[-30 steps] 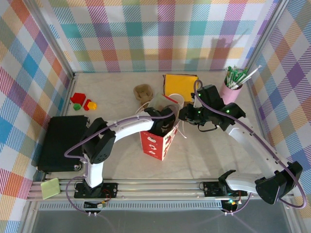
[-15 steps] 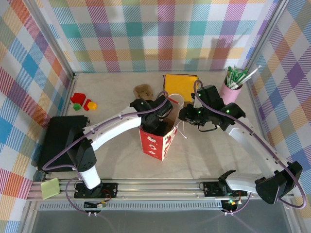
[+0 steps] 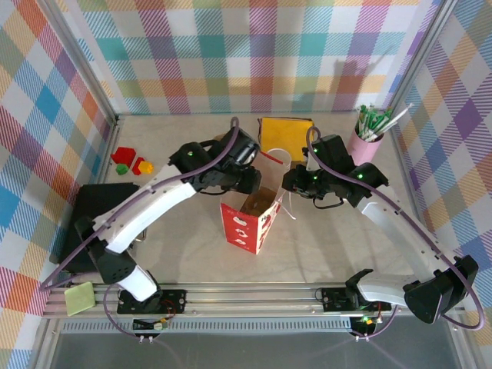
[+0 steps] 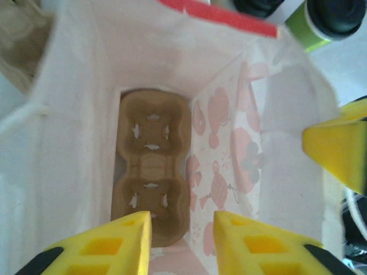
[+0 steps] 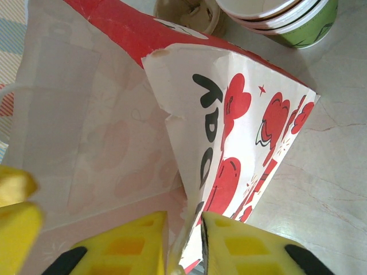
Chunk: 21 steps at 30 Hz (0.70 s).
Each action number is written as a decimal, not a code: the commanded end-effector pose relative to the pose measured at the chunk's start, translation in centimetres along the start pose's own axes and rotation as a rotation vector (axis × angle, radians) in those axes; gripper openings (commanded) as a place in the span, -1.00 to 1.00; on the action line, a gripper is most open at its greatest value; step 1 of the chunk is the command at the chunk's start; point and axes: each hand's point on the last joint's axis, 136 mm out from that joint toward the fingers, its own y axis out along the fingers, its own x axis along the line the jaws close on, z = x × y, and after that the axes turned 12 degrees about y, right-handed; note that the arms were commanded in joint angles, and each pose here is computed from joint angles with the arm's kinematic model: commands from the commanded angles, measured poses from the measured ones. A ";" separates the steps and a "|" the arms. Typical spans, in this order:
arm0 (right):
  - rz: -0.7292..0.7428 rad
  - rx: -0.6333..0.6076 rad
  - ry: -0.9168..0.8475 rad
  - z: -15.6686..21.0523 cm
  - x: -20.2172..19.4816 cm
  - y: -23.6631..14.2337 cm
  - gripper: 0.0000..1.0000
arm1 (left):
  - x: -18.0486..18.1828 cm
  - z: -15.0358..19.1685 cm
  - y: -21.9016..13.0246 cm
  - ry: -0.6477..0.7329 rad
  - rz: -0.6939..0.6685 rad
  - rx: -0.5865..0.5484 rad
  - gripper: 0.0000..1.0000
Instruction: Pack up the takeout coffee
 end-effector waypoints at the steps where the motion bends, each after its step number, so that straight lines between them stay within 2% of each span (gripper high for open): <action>1: 0.041 0.013 0.001 0.1 -0.8 0.3 -0.43 | 2.1 -1.3 -4.1 -0.006 -0.060 -0.112 -0.14; 10: 0.053 -0.055 -0.058 -1.2 0.5 -2.2 0.20 | 5.2 -1.8 -6.6 -0.010 -0.114 -0.148 0.12; 14: 0.075 -0.122 -0.108 -2.2 1.3 -4.7 0.37 | 5.9 -1.7 -6.2 -0.004 -0.110 -0.131 0.29; 21: 0.102 -0.288 -0.195 -3.9 1.7 -9.6 0.53 | 6.7 -1.2 -4.5 0.050 -0.119 -0.075 0.35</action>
